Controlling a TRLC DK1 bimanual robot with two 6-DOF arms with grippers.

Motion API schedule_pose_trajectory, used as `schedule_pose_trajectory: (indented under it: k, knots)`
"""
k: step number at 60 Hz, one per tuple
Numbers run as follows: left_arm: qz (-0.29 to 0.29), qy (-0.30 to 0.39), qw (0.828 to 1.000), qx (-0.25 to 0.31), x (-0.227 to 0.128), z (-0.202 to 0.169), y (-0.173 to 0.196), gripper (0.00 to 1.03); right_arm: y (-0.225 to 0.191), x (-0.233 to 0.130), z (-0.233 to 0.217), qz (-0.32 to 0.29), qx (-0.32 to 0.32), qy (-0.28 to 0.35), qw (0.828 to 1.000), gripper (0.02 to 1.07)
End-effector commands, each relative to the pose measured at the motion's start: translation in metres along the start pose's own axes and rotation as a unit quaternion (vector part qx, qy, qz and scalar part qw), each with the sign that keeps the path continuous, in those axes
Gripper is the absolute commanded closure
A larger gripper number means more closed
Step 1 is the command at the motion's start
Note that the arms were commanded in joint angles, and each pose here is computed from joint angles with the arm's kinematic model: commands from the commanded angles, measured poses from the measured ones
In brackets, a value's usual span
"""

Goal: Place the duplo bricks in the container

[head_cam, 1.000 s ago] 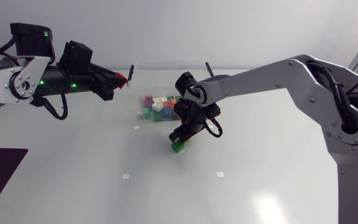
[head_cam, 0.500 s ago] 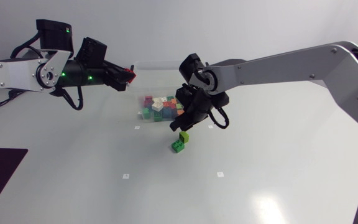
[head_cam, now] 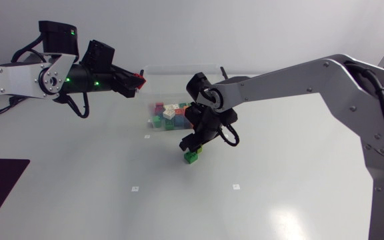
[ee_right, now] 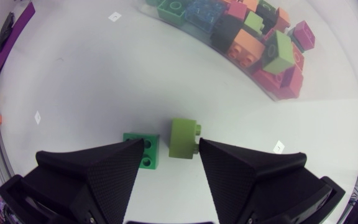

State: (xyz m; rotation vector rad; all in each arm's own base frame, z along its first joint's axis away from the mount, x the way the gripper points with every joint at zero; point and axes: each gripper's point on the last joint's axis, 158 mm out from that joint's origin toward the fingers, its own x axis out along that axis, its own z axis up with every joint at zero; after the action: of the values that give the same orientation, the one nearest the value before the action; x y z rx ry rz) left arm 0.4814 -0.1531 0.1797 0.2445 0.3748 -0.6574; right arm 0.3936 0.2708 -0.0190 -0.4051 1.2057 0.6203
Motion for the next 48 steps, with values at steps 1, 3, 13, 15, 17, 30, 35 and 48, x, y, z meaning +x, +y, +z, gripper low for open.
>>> schedule_pose_trajectory:
  k: [1, 3, 13, 15, 17, 30, 35, 48]
  knots:
    - [0.0, -0.009, 1.0, -0.004, -0.001, 0.006, -0.001, 0.9, -0.001, 0.019, -0.009, -0.003, 0.006, 0.022, 1.0, 0.46]
    - [0.0, -0.01, 1.0, -0.004, -0.001, 0.007, -0.001, 0.9, -0.002, 0.02, -0.009, -0.004, 0.008, 0.022, 1.0, 0.48]
    - [-0.001, -0.01, 1.0, -0.003, -0.001, 0.008, -0.003, 0.9, -0.003, 0.024, -0.008, -0.006, 0.01, 0.025, 1.0, 0.53]
    - [-0.001, -0.01, 1.0, -0.003, -0.001, 0.008, -0.003, 0.9, -0.004, 0.025, -0.009, -0.006, 0.011, 0.027, 1.0, 0.54]
    - [0.0, -0.009, 1.0, -0.004, -0.001, 0.007, -0.002, 0.9, -0.006, 0.026, -0.008, -0.007, 0.013, 0.027, 1.0, 0.56]
    - [-0.001, -0.01, 1.0, -0.003, -0.002, 0.007, -0.003, 0.9, -0.017, 0.017, -0.008, -0.01, 0.024, 0.024, 0.999, 0.52]
    - [-0.001, -0.009, 1.0, -0.003, -0.001, 0.006, -0.003, 0.9, -0.016, 0.013, -0.009, -0.008, 0.024, 0.024, 0.999, 0.5]
    - [-0.005, -0.007, 1.0, -0.003, 0.001, 0.005, -0.006, 0.9, -0.01, 0.014, -0.022, -0.006, 0.022, 0.036, 0.999, 0.48]
